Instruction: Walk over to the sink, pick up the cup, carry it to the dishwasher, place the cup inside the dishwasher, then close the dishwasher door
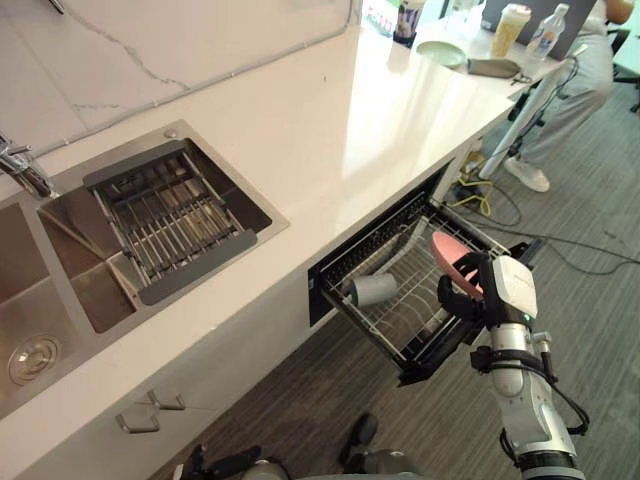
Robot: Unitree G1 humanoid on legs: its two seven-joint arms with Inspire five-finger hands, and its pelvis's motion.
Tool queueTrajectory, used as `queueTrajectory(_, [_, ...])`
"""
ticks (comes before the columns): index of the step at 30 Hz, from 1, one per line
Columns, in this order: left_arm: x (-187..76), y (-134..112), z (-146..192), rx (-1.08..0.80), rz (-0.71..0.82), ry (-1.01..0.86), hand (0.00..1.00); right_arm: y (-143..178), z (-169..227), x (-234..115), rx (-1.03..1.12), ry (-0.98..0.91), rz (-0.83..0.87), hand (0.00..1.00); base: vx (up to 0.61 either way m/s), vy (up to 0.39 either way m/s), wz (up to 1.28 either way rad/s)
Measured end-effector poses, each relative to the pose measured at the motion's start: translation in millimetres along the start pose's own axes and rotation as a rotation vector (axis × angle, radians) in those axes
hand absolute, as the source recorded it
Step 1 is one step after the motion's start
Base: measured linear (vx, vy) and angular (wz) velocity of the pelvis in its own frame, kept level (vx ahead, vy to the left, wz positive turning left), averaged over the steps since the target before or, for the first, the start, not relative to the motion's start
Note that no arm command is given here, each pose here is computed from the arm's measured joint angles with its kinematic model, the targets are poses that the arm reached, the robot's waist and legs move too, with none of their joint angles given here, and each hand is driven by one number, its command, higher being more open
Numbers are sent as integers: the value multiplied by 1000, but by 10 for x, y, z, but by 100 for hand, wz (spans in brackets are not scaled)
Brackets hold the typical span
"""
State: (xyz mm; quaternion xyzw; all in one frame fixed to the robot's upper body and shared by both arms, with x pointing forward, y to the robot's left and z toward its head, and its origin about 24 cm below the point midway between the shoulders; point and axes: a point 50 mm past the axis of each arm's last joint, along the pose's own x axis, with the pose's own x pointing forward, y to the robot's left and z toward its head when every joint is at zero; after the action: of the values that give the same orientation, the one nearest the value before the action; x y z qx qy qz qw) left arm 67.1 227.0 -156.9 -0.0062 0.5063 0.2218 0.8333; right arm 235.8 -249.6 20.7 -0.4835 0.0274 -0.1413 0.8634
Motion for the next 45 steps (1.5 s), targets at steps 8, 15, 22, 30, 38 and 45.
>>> queueTrajectory(8, [79, -132, 353, -41, -91, -83, 100, -98, 174, 520, 69, 6, -83, 0, -63, 167, 21])
queueTrajectory(15, [107, -315, 723, -166, -217, -143, 100, -309, 220, 941, 87, 85, -119, 0, -80, 181, 21])
queueTrajectory(22, [92, -372, 856, -185, -267, -179, 100, -412, 94, 1015, 113, 176, -155, 100, -59, 165, 4])
queueTrajectory(30, [73, -394, 946, -191, -293, -204, 100, -497, 72, 1006, 232, 209, -193, 100, -46, 114, -1])
queueTrajectory(38, [63, -442, 895, -191, -294, -190, 100, -913, 591, 831, 543, -101, -288, 100, -8, 98, -8])
queueTrajectory(45, [67, -328, 653, -191, -212, -133, 100, -782, 377, 642, 924, -46, -198, 100, -19, 99, -8])
